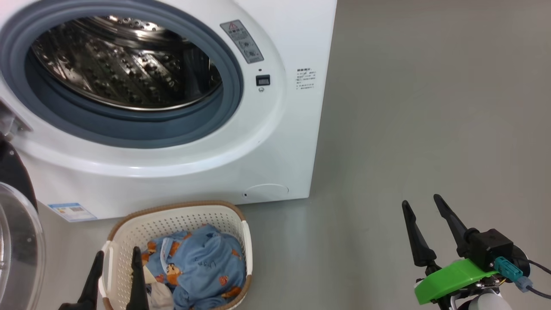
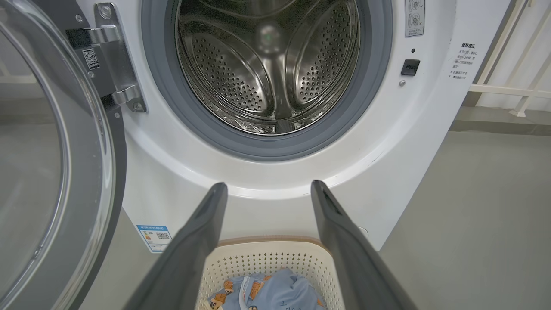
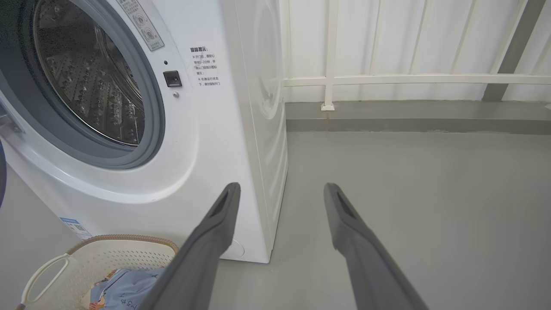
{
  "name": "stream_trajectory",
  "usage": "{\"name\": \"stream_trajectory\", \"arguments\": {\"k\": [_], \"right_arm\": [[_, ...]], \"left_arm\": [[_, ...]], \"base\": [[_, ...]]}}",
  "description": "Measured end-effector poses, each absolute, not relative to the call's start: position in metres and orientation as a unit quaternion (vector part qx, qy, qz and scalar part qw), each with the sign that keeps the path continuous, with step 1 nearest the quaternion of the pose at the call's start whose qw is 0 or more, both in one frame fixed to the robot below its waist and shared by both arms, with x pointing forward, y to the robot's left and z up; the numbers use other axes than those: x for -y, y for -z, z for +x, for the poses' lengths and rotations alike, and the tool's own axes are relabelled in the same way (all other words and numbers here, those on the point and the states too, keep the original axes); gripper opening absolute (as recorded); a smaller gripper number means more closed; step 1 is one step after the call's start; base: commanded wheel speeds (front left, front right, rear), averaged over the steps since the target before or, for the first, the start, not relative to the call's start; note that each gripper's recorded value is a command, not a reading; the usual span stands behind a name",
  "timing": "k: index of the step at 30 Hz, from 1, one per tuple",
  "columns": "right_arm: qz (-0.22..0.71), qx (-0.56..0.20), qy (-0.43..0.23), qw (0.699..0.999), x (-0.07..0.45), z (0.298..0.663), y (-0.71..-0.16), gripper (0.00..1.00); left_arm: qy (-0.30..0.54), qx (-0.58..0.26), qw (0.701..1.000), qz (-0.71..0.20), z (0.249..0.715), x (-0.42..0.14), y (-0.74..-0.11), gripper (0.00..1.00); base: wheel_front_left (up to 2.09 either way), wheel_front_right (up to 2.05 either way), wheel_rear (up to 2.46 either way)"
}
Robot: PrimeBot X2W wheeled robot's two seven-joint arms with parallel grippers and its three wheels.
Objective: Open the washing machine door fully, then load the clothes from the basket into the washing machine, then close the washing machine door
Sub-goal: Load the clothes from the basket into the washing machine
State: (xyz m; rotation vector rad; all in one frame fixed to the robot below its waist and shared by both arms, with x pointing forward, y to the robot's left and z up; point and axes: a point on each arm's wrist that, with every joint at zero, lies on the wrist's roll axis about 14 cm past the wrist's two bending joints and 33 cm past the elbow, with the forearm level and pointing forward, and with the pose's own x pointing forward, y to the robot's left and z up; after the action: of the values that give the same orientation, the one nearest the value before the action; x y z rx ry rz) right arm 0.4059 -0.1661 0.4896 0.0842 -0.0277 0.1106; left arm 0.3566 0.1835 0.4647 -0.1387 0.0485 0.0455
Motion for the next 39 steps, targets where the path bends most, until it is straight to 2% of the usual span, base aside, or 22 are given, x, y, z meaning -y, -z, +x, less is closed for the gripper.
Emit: {"name": "stream_trajectory", "arguments": {"k": [18, 26, 39], "right_arm": [[0.040, -0.029, -0.047, 0.998, 0.175, 0.442, -0.449, 1.00], [0.044, -0.060, -0.038, 0.996, 0.182, 0.460, -0.417, 1.00], [0.039, -0.126, -0.025, 0.991, 0.192, 0.467, -0.355, 1.00]], "left_arm": [[0.031, -0.086, 0.991, -0.095, 0.412, -0.148, -0.416, 1.00], [0.046, -0.139, 0.985, -0.096, 0.442, -0.138, -0.369, 1.00], [0.057, -0.246, 0.961, -0.114, 0.460, -0.126, -0.276, 1.00]], "base": [[0.00, 0.00, 0.00], [0.00, 0.00, 0.00], [0.00, 0.00, 0.00]]}}
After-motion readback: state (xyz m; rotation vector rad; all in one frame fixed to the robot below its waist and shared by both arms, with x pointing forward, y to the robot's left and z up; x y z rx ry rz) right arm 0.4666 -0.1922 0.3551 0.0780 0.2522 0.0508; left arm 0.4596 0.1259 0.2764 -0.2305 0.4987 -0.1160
